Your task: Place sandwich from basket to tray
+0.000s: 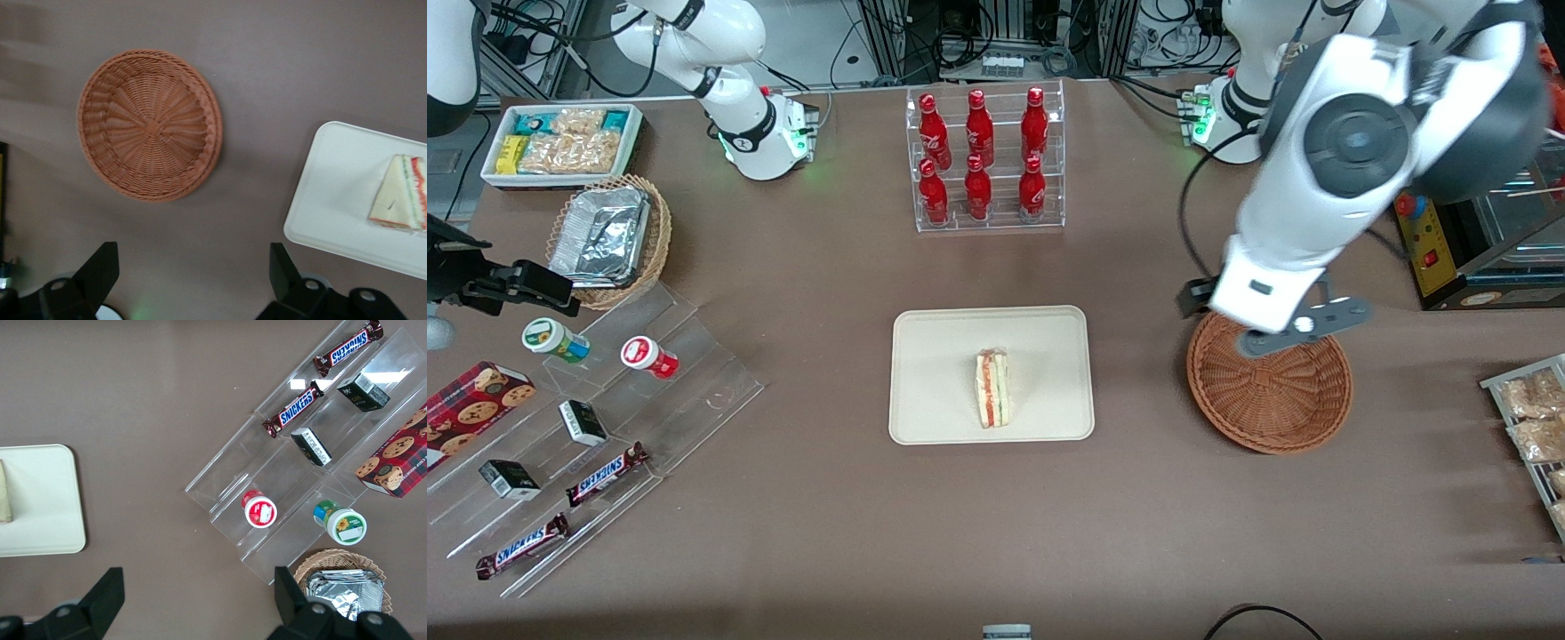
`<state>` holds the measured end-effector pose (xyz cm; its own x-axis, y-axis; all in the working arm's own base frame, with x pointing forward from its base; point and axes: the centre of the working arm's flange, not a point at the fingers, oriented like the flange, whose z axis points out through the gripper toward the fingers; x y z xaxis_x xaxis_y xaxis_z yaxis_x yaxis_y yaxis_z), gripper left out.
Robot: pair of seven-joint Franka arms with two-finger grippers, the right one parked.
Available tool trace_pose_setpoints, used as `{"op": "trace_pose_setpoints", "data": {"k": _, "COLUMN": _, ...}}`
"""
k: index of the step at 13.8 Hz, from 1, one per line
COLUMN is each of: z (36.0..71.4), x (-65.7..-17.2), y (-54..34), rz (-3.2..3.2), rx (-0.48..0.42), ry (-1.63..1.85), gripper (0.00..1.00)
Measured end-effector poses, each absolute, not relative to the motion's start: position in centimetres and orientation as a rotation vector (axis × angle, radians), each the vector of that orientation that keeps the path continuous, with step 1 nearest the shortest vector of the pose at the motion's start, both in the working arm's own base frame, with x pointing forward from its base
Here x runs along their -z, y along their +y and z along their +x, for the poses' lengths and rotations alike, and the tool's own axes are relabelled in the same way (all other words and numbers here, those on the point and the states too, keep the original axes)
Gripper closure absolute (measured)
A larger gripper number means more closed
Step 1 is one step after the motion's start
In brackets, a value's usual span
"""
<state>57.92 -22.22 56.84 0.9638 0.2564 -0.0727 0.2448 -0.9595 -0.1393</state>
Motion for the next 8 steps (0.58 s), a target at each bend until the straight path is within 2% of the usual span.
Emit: {"op": "trace_pose_setpoints", "data": {"k": 8, "z": 56.3, "x": -61.5, "y": -10.6, "rz": -3.025, "rx": -0.209, "ry": -0.265, "gripper": 0.0}}
